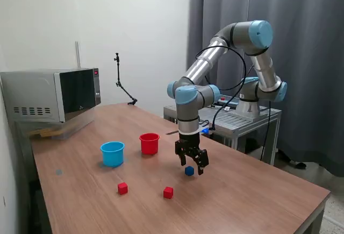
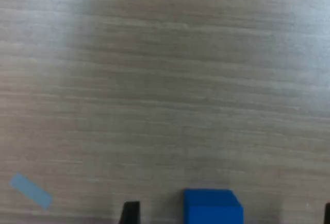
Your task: Place red objects in the red bin, and blue objects in the blue bin.
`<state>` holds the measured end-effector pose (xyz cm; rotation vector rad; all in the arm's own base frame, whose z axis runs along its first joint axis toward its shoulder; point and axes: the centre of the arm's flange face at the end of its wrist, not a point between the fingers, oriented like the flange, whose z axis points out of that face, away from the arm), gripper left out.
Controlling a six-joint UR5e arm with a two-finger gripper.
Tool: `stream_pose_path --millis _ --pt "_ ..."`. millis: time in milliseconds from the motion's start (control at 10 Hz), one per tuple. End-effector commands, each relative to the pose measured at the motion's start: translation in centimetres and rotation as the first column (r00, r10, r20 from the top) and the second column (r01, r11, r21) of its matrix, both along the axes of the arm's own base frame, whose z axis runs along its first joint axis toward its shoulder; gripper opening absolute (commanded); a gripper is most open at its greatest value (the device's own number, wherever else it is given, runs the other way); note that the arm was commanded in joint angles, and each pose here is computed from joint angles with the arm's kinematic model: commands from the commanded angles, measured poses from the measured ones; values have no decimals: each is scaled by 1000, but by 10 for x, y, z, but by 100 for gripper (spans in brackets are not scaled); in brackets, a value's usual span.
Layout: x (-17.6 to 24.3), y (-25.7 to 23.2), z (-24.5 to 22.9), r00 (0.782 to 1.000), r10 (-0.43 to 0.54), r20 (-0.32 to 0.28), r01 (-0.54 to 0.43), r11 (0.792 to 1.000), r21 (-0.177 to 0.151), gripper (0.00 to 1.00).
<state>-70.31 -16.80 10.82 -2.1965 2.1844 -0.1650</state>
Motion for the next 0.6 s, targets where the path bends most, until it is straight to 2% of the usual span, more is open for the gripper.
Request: stream_pose_path --millis 0,100,500 --pt "0 1 -1 1000 -2 1 2 1000 -1 100" --pt "0 1 -1 1000 -2 3 2 1000 -1 0" --pt "0 3 -1 1000 -5 1 5 1000 2 0"
